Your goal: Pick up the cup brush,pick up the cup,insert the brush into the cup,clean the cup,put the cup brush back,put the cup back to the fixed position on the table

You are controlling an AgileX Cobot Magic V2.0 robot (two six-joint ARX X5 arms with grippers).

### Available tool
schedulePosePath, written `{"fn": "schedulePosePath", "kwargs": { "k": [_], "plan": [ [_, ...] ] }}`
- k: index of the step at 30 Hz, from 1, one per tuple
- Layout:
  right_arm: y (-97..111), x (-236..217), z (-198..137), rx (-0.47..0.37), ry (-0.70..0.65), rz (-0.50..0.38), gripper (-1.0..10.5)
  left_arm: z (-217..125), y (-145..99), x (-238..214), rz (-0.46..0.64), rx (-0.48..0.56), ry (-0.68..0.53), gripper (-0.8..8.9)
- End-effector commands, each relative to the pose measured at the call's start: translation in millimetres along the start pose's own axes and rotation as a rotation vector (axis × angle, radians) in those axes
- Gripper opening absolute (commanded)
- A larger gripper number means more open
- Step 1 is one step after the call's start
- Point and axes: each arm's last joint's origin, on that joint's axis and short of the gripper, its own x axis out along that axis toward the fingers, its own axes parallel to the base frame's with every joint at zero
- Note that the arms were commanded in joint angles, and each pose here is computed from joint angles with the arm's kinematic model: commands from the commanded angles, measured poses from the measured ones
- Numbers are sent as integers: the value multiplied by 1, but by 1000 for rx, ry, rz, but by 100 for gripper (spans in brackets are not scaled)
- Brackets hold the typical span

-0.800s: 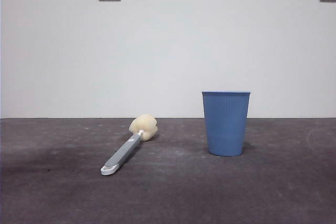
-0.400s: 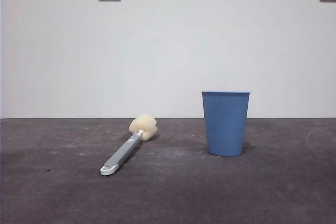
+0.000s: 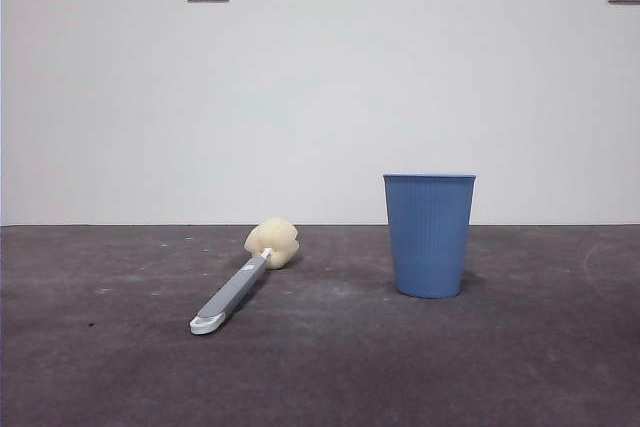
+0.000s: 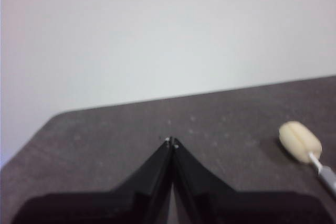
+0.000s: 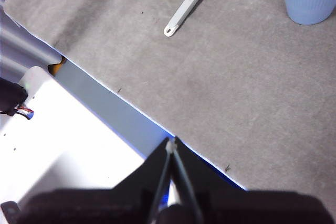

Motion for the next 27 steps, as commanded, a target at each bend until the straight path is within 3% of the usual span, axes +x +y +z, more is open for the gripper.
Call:
{"fn": "schedulePosePath", "kwargs": {
  "k": [1, 14, 27],
  "plan": [
    [0, -1, 1, -1, -5, 1, 1, -15, -1, 2, 2, -26, 23, -3],
    [0, -1, 1, -1, -5, 1, 1, -54, -4, 3, -7, -130, 229, -3],
    [0, -1, 1, -1, -5, 1, 1, -54, -4, 3, -1, -151, 226, -3]
  ]
}}
